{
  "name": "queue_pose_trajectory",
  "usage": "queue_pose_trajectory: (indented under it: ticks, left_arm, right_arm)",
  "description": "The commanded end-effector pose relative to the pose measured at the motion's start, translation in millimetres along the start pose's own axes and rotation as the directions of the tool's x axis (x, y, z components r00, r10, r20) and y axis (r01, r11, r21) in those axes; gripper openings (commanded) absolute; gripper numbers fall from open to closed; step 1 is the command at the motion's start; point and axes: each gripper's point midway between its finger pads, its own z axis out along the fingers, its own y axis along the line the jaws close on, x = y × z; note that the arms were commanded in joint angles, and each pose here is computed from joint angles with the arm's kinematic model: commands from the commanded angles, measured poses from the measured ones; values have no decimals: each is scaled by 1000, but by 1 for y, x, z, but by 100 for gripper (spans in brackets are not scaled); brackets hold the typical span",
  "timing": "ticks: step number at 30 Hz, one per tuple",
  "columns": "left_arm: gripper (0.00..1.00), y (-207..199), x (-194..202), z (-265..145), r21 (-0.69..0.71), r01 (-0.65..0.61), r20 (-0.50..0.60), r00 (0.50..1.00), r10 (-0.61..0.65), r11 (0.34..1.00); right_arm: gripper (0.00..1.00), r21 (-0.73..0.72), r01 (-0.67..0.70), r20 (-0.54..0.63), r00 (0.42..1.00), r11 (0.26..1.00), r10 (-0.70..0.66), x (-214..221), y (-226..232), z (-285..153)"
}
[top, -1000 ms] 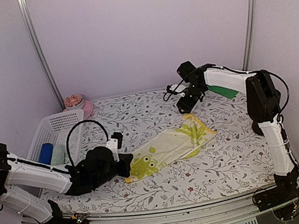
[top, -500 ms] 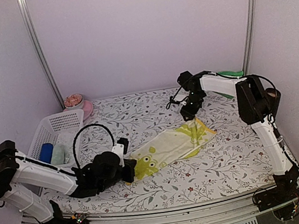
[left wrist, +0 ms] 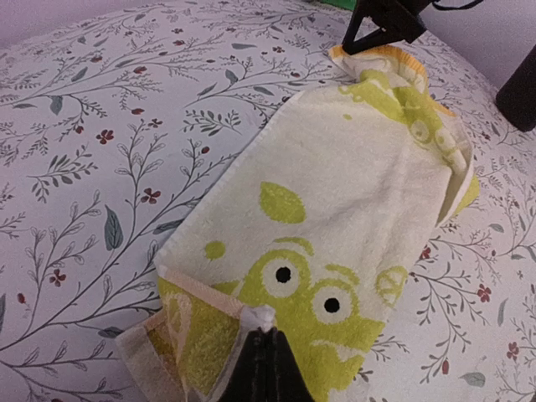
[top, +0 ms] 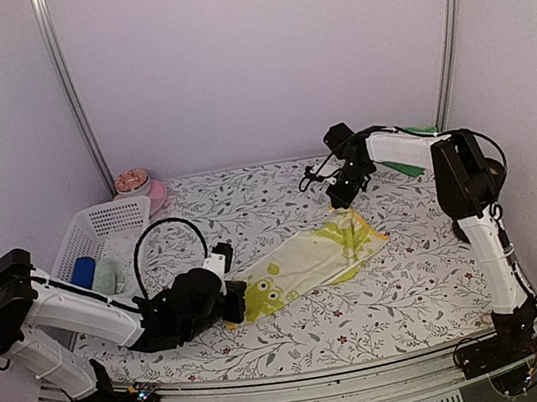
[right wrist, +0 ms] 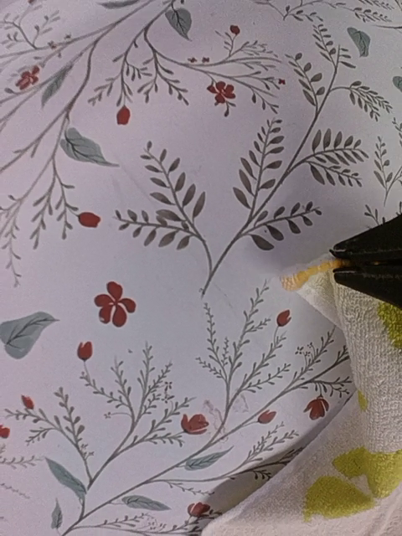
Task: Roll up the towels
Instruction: Flatten out the towel at the center of the board.
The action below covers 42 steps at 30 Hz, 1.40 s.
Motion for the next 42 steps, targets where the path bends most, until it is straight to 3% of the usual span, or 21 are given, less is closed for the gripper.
queue_pose_trajectory:
  ticks: [1, 8, 15, 20, 24, 29, 35, 42]
  left_arm:
    - [0, 13, -39, -1, -57, 11, 80, 997, -6, 998]
    - [0, 40, -92, -15, -113, -16, 186, 982, 37, 993]
    - [0, 37, -82, -21, -35, -26, 178, 983, 32, 999]
    - [0, 30, -48, -21, 81, 10, 159, 987, -22, 997]
    - [0, 30, -50, -30, 110, 19, 192, 981, -40, 994]
    - [0, 24, -88, -59, 96, -25, 292, 956, -5, 995]
    - [0, 18, -133, -110, 73, -72, 437, 899, 33, 995]
    - [0, 15, -179, -158, 41, -106, 546, 835, 66, 994]
  right_arm:
    - [2, 141, -25, 326, 945, 990, -22, -53, -32, -96]
    - [2, 219, -35, 563, 821, 975, -97, -45, -36, -177]
    - [2, 239, 57, 524, 833, 969, -178, 7, -9, -178]
    - [2, 196, 26, 521, 844, 980, -127, 36, 6, -179]
    - [2, 157, -22, 586, 806, 987, -75, 39, 17, -208]
    - [2, 130, -16, 700, 709, 991, -80, 39, 39, -262]
    - [2, 169, 12, 851, 502, 986, -152, 51, 74, -348]
    - [2, 74, 32, 893, 443, 997, -81, 51, 94, -393]
